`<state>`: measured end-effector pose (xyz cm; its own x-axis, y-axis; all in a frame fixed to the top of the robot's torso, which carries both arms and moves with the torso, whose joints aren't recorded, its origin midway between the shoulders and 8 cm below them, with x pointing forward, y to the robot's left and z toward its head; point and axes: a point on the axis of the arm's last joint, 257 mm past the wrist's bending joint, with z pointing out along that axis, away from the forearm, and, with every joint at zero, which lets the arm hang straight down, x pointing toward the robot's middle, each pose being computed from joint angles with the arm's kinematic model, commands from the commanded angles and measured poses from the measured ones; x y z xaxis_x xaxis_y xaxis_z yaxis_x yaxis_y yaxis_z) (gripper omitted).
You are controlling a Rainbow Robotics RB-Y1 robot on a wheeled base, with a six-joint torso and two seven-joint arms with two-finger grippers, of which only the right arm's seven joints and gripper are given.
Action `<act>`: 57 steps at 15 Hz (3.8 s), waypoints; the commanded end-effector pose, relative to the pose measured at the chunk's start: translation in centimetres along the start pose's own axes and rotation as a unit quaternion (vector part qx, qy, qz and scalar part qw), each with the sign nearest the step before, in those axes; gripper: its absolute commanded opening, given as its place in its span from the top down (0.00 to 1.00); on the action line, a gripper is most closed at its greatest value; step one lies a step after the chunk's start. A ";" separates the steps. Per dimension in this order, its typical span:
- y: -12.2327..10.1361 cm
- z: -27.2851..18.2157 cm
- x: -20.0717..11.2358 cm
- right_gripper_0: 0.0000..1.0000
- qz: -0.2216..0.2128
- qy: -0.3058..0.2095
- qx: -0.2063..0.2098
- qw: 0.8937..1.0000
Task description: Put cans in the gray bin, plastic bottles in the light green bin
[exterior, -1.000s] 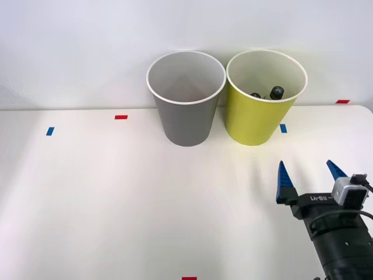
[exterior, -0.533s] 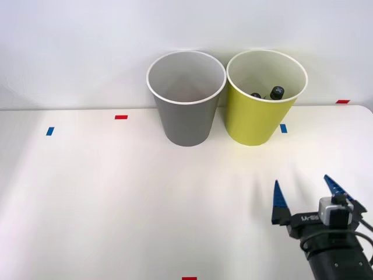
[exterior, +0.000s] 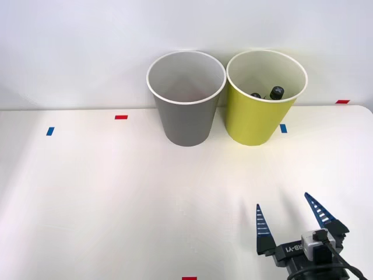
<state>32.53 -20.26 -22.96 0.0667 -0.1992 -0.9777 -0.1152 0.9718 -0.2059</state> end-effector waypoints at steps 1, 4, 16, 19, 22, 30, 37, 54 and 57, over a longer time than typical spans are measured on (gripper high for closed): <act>-0.1 -1.4 0.4 0.00 -0.045 0.004 0.007 0.999; 0.5 -2.3 1.2 0.00 -0.042 0.015 0.013 0.999; 2.5 -5.1 4.0 0.00 0.006 0.009 0.020 1.000; 2.4 -5.2 4.1 0.00 0.004 0.010 0.018 1.000; 2.4 -5.2 4.1 0.00 0.004 0.010 0.018 1.000; 2.4 -5.2 4.1 0.00 0.004 0.010 0.018 1.000; 2.4 -5.2 4.1 0.00 0.004 0.010 0.018 1.000; 2.4 -5.2 4.1 0.00 0.004 0.010 0.018 1.000; 2.4 -5.2 4.1 0.00 0.004 0.010 0.018 1.000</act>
<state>27.39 -19.41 -27.66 0.0471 -0.1941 -0.9798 -0.0801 0.9770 -0.1974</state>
